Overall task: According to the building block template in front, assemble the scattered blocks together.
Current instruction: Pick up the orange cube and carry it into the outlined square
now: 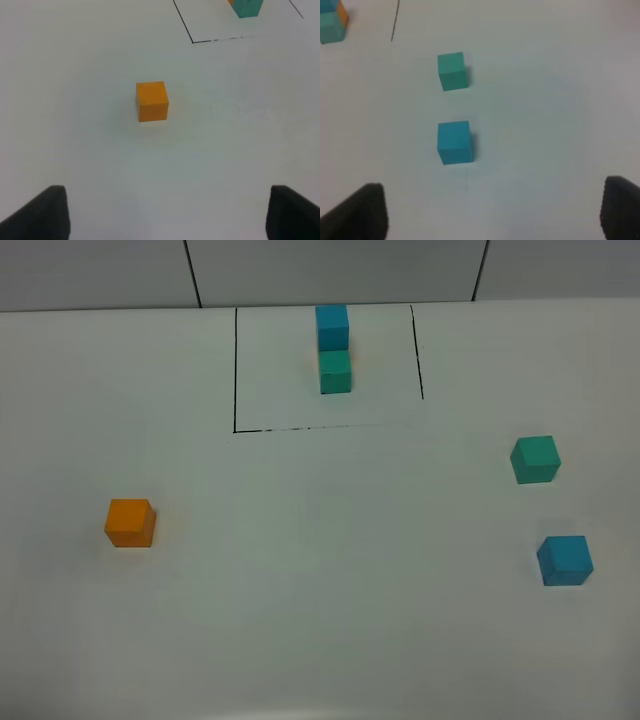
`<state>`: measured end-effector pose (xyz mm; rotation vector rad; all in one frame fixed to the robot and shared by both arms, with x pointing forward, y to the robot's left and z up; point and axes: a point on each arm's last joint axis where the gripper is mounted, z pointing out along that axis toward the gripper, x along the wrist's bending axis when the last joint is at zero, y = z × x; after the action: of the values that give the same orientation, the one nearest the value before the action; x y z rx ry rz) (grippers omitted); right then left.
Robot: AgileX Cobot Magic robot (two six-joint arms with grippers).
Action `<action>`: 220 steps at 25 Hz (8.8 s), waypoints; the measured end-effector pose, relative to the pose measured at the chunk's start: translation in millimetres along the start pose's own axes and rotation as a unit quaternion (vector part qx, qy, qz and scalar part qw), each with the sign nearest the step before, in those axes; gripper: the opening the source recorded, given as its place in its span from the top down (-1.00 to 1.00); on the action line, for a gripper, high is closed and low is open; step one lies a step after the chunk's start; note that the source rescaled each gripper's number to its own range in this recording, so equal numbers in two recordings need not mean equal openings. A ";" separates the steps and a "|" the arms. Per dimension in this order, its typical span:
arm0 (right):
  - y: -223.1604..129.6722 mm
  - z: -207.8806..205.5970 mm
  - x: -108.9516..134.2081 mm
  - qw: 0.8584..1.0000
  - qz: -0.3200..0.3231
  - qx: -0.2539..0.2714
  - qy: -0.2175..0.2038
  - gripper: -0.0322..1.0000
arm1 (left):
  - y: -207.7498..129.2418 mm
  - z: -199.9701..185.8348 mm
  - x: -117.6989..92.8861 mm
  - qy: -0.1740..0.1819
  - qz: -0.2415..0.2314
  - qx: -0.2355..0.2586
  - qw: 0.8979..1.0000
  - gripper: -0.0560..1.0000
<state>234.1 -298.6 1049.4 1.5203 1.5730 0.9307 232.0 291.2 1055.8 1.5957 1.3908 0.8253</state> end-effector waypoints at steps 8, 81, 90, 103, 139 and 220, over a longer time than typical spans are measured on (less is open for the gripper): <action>0.0 0.0 0.0 1.000 0.000 0.000 0.000 -0.50 | 0.0 0.0 0.0 0.000 0.000 0.000 1.000 -0.58; 0.0 0.0 0.9 1.000 0.002 0.000 0.005 -0.50 | 116.0 266.3 -7.3 -0.017 -0.009 0.279 0.960 -0.92; 0.0 0.0 1.2 1.000 0.003 0.000 0.006 -0.50 | 65.5 338.4 -42.7 0.007 0.010 0.372 0.928 -0.90; 0.1 0.0 1.6 1.000 0.004 0.000 0.009 -0.50 | 60.4 349.6 -22.0 0.044 -0.001 0.426 0.904 -0.89; 0.1 -0.1 2.1 1.000 0.006 0.000 0.011 -0.50 | 9.4 361.5 -3.5 0.040 -0.033 0.406 0.913 0.40; 0.1 -0.1 2.8 1.000 0.008 0.000 0.015 -0.50 | 54.2 468.4 -214.7 -0.284 0.522 0.326 0.735 0.89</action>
<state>234.0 -295.8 1049.4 1.5275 1.5832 0.9679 635.3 -1.8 914.5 2.9455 0.1893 0.2981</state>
